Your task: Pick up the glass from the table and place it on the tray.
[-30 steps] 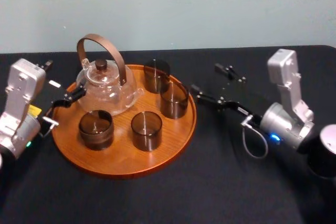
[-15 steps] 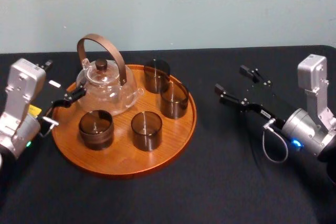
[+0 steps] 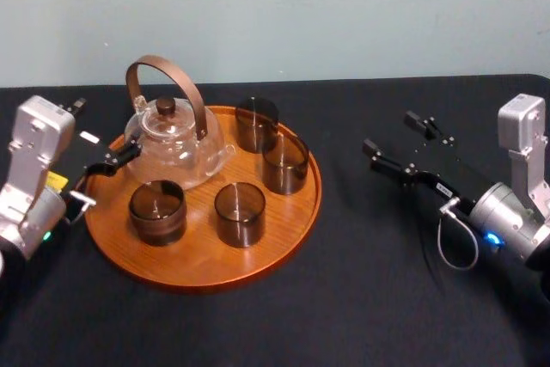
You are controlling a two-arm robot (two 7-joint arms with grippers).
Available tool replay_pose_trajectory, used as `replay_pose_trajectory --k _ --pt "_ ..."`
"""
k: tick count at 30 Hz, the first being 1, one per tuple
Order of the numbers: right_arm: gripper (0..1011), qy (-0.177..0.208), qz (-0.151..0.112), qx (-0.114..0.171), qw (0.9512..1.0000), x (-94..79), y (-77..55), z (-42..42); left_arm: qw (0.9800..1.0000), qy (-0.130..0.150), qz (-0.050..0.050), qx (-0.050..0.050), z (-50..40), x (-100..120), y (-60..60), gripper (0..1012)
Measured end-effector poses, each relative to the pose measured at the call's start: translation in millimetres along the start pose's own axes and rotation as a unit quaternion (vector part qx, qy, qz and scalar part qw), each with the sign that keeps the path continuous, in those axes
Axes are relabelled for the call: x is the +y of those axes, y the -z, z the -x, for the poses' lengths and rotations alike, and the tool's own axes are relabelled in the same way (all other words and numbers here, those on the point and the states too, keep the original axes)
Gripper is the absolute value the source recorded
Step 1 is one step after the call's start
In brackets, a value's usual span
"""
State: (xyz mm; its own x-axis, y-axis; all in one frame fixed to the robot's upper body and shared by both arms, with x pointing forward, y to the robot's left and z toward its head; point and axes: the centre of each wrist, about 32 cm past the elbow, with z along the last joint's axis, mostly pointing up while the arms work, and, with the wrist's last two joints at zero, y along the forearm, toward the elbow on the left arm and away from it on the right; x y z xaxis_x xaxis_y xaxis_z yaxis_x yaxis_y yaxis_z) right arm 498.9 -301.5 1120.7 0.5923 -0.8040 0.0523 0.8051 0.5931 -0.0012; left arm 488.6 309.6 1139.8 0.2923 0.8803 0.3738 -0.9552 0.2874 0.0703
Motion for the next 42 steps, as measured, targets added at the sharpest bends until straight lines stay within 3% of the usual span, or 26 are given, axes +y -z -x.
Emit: replay_pose_trajectory --k 27,42 --pt "1003 0.065 0.014 -0.002 0.9978 -6.7 14.7 -2.0 1.0000 0.000 0.000 0.000 0.0 0 0.0 1001" --pt "1002 0.066 0.014 -0.003 0.9977 -6.7 14.7 -2.0 1.0000 0.000 0.000 0.000 0.0 0 0.0 1001"
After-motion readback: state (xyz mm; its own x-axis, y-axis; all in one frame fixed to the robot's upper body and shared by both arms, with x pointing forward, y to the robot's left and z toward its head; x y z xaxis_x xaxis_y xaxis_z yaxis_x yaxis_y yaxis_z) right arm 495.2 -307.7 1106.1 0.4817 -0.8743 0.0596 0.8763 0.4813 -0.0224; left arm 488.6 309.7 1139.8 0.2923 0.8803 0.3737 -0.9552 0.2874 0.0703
